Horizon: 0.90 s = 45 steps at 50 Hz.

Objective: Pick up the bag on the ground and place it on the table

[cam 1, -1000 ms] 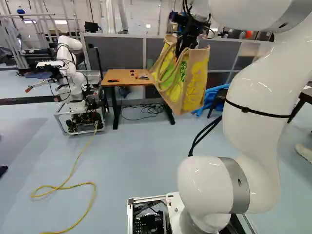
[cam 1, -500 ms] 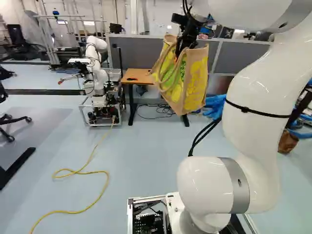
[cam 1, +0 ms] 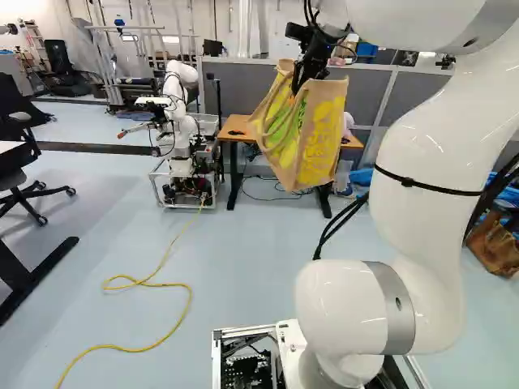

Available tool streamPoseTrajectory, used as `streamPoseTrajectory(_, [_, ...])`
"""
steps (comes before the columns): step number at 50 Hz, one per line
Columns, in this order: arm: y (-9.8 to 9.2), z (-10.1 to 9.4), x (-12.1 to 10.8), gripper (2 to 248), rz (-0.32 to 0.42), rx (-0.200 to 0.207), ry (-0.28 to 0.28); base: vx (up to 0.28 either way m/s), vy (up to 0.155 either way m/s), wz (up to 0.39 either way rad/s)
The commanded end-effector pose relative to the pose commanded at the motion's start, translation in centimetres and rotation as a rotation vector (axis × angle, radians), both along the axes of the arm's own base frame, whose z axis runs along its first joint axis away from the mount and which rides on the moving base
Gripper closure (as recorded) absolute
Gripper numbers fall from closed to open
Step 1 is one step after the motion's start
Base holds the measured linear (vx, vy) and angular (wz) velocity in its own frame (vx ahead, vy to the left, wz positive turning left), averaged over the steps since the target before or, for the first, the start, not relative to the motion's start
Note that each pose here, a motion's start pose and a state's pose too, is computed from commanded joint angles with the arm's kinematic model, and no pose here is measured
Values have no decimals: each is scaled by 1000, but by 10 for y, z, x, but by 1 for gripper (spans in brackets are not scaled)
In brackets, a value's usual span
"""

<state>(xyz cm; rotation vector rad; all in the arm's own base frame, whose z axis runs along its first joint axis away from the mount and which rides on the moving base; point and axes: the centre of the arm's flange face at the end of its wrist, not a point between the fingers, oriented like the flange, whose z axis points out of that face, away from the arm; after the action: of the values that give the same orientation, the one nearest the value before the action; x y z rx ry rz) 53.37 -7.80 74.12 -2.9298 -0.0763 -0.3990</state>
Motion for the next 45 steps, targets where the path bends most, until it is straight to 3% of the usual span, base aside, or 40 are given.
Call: streamPoseTrajectory(45, [0, 0, 0, 229, 0, 0, 0, 123, 3, -3])
